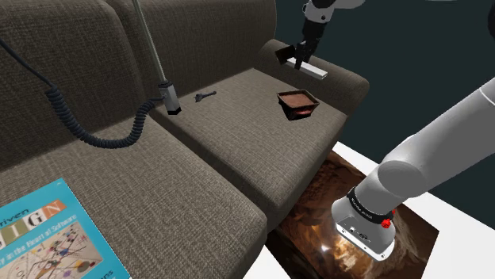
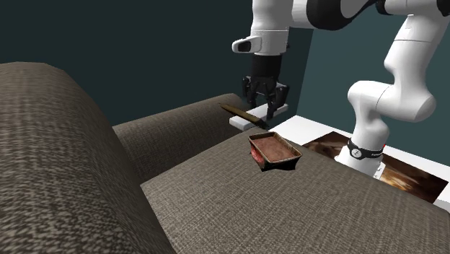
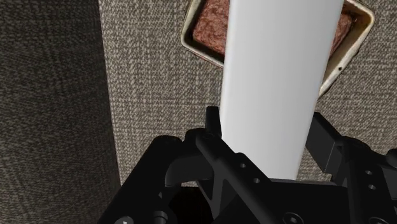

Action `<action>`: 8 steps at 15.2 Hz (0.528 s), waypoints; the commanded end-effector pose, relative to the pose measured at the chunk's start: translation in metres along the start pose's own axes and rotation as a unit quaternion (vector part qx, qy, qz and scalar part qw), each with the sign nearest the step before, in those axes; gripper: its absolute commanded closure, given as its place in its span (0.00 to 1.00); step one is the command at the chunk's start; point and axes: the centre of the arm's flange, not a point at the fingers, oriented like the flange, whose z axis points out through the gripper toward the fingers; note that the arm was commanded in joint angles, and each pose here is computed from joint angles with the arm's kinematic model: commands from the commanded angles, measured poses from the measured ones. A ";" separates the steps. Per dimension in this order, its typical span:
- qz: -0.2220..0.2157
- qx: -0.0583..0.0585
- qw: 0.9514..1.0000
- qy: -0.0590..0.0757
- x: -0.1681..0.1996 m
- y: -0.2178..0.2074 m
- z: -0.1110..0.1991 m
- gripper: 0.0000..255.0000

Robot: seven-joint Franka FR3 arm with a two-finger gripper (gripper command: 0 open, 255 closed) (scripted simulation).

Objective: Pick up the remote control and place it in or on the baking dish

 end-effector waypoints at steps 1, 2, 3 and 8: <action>0.000 0.000 1.000 0.000 -0.025 -0.008 -0.002 1.00; 0.000 0.000 1.000 0.000 -0.037 -0.012 -0.002 1.00; 0.000 0.000 1.000 0.000 -0.050 -0.017 -0.002 1.00; 0.000 0.000 1.000 0.000 -0.050 -0.017 0.019 1.00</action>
